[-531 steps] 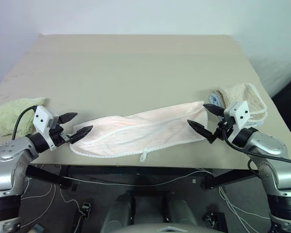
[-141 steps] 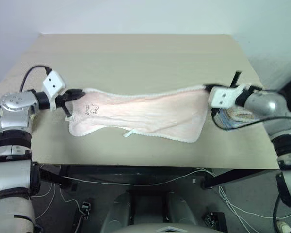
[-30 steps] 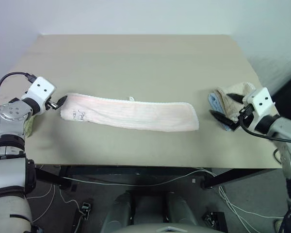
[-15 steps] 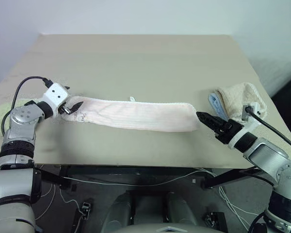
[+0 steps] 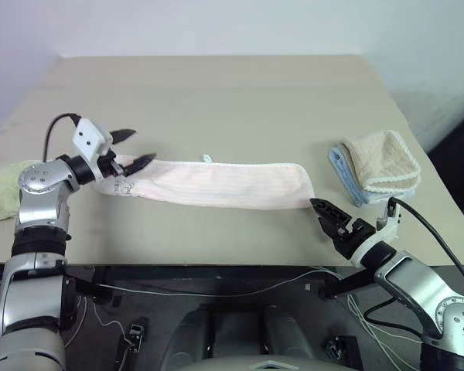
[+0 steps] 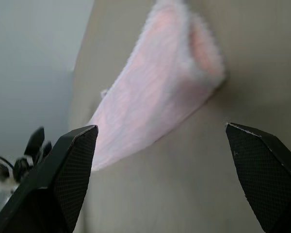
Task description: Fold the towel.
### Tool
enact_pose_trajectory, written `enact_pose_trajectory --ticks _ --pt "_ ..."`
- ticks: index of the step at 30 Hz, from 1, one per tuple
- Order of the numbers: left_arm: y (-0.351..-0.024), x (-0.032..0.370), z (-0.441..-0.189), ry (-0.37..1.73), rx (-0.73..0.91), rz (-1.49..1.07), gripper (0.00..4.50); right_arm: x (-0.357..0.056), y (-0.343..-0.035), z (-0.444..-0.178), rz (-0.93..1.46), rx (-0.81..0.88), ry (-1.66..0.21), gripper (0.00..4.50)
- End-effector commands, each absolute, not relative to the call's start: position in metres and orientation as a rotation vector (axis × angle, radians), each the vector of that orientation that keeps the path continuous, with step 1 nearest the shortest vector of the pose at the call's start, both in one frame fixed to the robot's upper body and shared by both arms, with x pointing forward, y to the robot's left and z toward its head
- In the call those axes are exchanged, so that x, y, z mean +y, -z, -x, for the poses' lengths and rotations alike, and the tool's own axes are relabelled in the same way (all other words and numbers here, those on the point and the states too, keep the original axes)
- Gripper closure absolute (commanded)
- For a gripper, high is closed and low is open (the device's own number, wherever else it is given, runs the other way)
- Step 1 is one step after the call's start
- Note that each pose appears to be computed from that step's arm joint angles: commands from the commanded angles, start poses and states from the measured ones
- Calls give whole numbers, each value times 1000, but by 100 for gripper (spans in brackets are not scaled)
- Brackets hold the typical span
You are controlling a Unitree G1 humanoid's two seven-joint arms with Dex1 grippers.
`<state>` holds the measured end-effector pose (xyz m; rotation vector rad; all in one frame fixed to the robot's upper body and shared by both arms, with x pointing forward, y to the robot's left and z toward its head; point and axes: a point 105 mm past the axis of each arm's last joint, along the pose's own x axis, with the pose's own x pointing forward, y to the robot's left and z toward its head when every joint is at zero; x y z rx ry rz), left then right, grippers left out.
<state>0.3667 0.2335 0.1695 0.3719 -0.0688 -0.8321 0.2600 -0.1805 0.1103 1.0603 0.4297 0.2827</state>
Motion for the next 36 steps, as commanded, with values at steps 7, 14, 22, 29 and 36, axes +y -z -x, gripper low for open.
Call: enact_pose_trajectory --ticks 7,14,22,29,36 --pt "-165 184 -335 1103 -29 -351 54 -160 -105 -288 -1109 454 -294 13" --pt "-163 173 -332 1128 -23 -332 54 -161 -90 -319 -1171 454 -191 13" --pt "-163 165 -325 1177 -22 -318 54 -168 -92 -336 -1181 416 -140 65" --pt "-155 163 -319 1207 8 -313 54 -177 -98 -336 -1185 376 -109 308" --pt "-152 162 -319 1211 14 -314 54 -199 -109 -328 -1160 304 -64 445"
